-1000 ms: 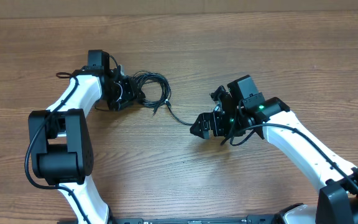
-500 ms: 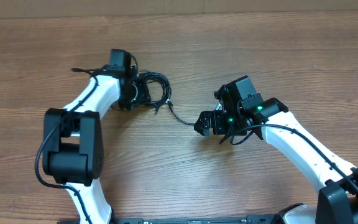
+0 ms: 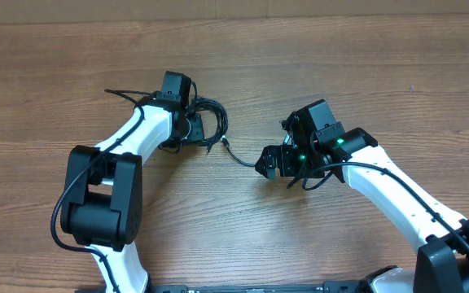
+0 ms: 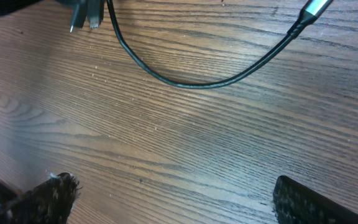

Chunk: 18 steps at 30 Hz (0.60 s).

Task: Untangle cables
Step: 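Lower the left gripper onto the left side of the cable coil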

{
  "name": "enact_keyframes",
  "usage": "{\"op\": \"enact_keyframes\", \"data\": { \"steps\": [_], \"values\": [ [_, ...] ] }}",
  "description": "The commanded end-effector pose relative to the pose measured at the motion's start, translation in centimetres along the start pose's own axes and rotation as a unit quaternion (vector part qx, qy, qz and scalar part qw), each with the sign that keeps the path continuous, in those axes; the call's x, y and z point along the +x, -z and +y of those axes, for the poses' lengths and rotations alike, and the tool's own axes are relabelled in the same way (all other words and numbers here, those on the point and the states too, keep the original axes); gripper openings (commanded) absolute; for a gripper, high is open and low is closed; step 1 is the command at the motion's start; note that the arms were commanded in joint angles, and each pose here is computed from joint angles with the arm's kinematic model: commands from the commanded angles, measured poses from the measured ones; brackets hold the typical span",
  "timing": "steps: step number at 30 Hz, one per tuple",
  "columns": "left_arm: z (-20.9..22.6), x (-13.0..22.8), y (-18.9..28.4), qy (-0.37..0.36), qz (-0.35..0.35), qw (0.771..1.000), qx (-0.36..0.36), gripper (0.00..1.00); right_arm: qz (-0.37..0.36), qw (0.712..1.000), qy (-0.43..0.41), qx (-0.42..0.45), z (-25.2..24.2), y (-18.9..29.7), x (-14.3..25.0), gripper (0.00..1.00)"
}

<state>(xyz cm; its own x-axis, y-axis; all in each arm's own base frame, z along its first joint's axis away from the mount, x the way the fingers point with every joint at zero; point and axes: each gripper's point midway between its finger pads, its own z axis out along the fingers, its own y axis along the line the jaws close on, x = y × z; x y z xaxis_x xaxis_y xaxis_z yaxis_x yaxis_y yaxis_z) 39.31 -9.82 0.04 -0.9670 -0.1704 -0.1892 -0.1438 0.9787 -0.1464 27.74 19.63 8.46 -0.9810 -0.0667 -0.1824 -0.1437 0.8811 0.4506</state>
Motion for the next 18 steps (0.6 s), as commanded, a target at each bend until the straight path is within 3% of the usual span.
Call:
{"op": "enact_keyframes", "data": {
  "steps": [1, 18],
  "values": [
    [2.6, 5.0, -2.3, -0.024, 0.083, 0.995, -0.048, 0.37, -0.009, 1.000, 0.004, -0.001, 0.5, 0.3, -0.7, 1.00],
    [5.1, 11.6, 0.2, -0.079, 0.231, 0.966, -0.087, 0.58, -0.012, 1.000, 0.005, -0.003, 0.5, 0.3, -0.8, 1.00]
  ]
}}
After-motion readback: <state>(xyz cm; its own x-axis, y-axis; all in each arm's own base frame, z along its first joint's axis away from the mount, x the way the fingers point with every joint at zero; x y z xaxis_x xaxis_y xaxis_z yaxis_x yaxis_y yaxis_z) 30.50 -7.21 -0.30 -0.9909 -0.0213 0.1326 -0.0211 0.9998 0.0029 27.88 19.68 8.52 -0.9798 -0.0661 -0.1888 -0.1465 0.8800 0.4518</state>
